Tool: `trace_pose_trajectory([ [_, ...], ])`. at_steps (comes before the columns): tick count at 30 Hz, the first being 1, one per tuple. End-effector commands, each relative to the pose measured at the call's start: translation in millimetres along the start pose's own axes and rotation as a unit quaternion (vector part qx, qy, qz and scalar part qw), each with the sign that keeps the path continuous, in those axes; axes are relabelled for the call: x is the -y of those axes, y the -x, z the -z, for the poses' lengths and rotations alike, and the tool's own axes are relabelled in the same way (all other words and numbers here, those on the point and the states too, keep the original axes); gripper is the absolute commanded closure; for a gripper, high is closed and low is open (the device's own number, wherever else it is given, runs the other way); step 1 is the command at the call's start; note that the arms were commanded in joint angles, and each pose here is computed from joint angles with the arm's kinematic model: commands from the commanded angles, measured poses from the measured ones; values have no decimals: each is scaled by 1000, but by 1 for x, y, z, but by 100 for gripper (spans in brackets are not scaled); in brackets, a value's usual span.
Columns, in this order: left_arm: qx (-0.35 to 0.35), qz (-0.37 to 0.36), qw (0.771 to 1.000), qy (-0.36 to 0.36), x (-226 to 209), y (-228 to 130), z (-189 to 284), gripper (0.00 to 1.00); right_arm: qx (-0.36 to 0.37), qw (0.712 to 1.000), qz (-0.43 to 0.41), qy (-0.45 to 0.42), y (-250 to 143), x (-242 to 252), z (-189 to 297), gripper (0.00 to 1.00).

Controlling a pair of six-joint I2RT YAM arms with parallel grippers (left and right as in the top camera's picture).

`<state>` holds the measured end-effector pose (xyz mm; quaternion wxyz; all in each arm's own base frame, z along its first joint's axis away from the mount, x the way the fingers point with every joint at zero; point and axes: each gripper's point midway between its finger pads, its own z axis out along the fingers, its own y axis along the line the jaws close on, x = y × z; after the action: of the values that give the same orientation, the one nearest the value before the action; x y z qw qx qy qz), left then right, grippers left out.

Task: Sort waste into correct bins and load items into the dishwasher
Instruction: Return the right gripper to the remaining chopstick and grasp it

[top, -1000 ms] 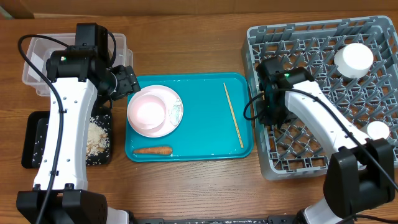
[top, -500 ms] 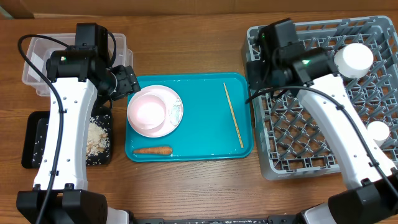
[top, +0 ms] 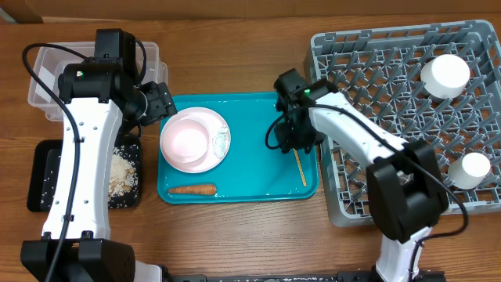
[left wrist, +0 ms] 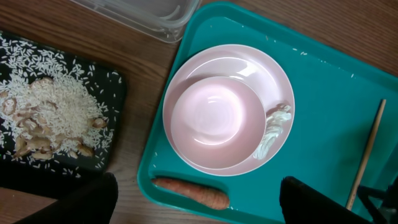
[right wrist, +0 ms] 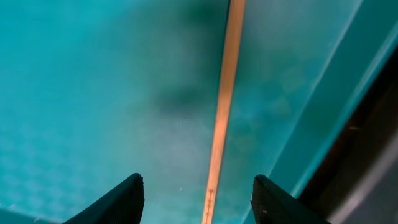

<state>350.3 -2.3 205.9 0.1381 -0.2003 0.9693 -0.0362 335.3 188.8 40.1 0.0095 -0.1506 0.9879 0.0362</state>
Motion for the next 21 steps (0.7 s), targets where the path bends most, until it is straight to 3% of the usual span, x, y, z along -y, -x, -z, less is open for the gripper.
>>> trace_pose_trajectory([
  [1,10,-9,1000,-6,0,1,7,15,-19,1000,-9,-1,-2,1,-20,42],
  [9,10,-9,1000,-6,0,1,7,15,-40,999,-9,-6,-7,1,-37,47],
  [21,10,-9,1000,-6,0,2,7,15,-51,998,-31,5,-12,-3,-36,95],
])
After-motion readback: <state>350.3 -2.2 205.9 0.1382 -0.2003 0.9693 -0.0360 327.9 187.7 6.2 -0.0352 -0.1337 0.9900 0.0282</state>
